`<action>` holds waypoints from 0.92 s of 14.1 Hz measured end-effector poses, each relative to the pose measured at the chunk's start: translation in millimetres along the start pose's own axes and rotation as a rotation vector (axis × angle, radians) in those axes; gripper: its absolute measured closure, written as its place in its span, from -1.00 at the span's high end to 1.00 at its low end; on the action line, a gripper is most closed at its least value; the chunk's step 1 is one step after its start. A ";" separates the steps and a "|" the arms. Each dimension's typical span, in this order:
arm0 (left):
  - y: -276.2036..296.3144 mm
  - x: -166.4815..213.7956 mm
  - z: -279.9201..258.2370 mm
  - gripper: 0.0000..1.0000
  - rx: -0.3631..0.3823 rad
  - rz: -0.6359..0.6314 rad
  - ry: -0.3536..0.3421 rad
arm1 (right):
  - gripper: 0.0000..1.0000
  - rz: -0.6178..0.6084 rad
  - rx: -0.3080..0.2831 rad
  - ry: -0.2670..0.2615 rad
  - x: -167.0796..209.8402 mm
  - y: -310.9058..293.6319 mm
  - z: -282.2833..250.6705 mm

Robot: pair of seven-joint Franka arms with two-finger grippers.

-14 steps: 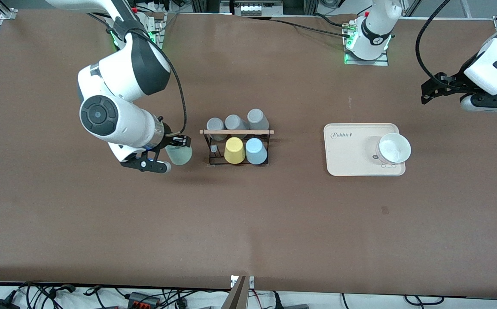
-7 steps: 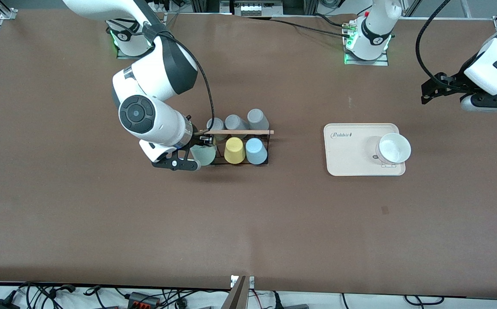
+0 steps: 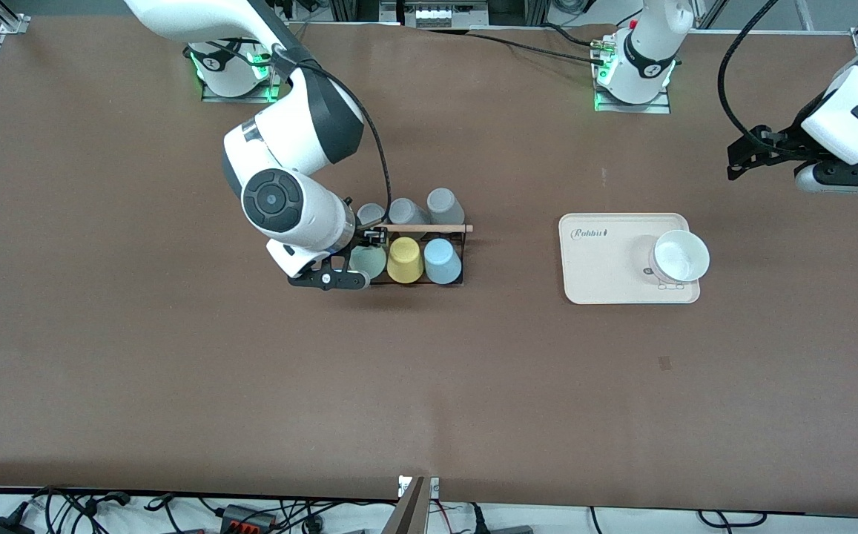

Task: Hang scattered cups on rack with three cups
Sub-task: 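Lift and carry the teal cup with the right gripper to the rack, then hang the teal cup on the rack peg beside the yellow cup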

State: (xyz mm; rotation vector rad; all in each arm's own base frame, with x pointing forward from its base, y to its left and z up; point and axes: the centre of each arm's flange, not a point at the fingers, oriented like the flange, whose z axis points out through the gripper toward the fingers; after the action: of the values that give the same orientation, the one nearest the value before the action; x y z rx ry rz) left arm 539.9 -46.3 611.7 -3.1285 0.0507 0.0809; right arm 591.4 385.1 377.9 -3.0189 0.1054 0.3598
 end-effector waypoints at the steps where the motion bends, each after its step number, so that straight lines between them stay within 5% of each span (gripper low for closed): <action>1: 0.0 0.0 0.0 1.00 0.000 0.000 0.000 | 0.30 0.002 -0.003 -0.004 1.2 0.5 3.3; 13: -0.6 0.0 0.0 1.00 0.000 -0.001 0.000 | 0.30 -0.001 -0.040 -0.057 6.6 -5.0 49.3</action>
State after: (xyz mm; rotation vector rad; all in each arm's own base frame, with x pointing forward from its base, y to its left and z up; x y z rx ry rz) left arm 539.9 -45.7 611.7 -3.1285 0.0493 0.0810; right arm 586.8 395.0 329.1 -3.0445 0.0937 0.4534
